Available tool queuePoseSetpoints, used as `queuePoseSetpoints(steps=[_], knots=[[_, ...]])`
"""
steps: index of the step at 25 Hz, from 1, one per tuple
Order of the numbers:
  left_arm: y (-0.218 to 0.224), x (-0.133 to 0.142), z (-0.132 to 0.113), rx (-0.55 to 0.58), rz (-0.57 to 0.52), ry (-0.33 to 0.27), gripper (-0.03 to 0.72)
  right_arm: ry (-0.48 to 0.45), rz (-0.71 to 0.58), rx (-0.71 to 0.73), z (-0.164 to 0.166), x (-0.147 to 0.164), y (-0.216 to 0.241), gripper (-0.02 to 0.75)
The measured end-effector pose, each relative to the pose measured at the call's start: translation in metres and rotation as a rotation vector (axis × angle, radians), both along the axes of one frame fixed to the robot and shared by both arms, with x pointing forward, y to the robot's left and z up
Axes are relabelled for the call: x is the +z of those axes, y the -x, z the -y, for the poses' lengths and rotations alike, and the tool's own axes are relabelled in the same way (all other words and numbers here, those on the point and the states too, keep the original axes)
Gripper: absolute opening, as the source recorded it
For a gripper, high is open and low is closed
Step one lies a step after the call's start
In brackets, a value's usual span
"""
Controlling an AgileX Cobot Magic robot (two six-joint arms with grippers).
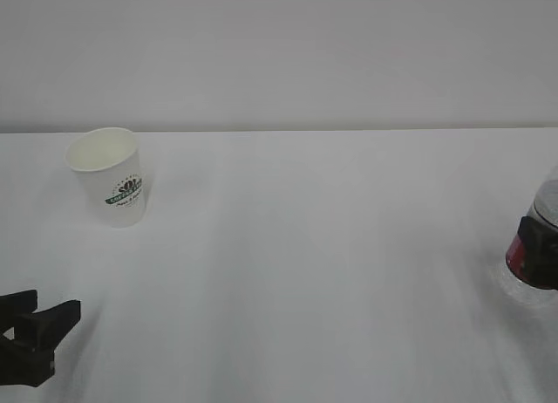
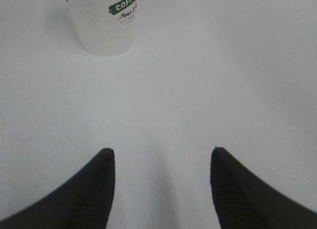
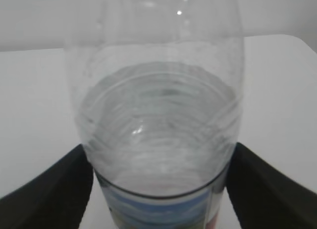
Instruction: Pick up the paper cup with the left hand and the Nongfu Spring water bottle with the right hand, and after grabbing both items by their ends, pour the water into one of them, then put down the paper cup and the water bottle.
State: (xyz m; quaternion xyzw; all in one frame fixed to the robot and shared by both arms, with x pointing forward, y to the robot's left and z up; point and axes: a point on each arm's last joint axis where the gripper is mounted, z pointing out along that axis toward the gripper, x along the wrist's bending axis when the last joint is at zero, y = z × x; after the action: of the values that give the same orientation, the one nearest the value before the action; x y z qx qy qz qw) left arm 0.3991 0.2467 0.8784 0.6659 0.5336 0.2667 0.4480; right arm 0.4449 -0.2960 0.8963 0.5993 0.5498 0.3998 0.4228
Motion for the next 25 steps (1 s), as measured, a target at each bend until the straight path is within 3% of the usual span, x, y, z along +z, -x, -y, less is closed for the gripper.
queuePoseSetpoints(steps=[17,25], knots=[[0.0,0.0,0.0,0.0,0.0,0.0,0.444,0.004,0.051,-0.031,0.001,0.005,-0.021,0.626],[0.0,0.0,0.0,0.006,0.0,0.0,0.444,0.008,0.052,-0.032,0.001,0.005,-0.022,0.563]])
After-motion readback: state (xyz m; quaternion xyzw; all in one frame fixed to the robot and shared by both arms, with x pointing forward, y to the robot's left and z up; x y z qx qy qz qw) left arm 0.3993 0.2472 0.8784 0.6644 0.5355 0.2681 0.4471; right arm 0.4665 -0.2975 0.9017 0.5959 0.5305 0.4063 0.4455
